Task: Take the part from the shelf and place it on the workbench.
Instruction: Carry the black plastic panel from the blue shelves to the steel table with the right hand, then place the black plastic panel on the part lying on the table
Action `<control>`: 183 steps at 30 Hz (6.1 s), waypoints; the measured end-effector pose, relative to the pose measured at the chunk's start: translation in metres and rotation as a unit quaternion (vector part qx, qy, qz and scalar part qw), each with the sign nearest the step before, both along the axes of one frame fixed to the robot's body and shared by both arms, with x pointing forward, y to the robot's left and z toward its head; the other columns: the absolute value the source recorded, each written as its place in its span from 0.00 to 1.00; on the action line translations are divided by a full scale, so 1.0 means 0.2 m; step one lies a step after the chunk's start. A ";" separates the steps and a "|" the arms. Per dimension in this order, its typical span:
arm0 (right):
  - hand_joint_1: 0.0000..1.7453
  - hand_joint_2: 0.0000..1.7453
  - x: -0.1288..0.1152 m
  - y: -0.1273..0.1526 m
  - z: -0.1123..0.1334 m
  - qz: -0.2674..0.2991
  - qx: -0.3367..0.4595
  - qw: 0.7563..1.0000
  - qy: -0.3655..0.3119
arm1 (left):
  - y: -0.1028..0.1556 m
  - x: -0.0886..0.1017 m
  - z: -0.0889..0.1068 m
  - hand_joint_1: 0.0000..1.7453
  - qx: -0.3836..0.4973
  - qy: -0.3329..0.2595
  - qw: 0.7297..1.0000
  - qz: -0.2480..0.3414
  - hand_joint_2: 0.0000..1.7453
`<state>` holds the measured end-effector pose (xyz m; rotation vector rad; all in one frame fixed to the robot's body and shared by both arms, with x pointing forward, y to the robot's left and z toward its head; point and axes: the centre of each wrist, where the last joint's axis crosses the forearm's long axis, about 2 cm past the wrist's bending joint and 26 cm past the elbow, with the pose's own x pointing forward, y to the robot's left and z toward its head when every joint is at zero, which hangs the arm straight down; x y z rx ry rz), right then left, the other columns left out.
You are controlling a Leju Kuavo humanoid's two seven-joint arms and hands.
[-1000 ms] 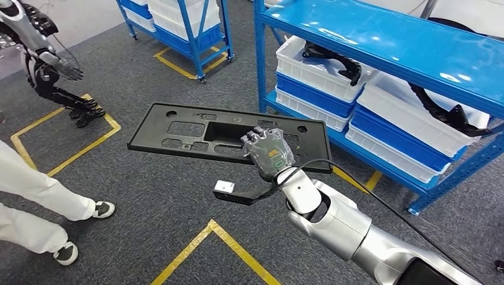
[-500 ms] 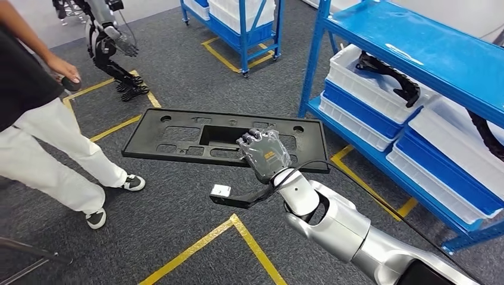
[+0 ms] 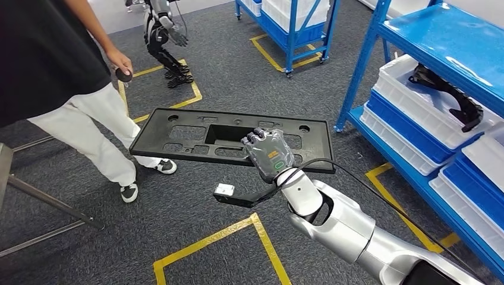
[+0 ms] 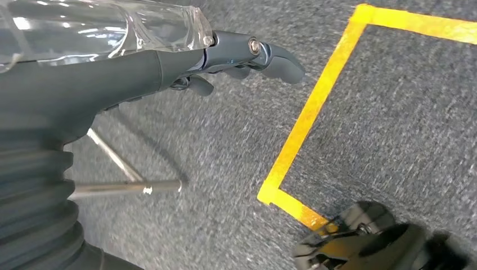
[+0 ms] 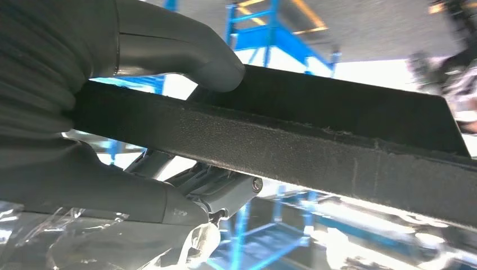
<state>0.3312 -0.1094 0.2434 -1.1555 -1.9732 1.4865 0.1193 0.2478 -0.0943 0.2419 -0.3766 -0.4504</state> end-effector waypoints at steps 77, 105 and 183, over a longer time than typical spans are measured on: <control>1.00 1.00 0.01 -0.07 0.02 -0.006 -0.008 1.000 0.006 | -0.04 0.00 0.00 0.00 -0.002 0.011 1.000 -0.022 1.00; 1.00 1.00 0.06 -0.11 0.04 -0.023 -0.022 0.999 0.012 | -0.06 -0.03 0.00 0.00 -0.006 0.018 1.000 -0.025 1.00; 1.00 1.00 0.06 -0.08 0.02 -0.007 -0.010 0.999 0.034 | -0.04 -0.05 -0.01 0.00 -0.009 0.050 0.999 -0.018 1.00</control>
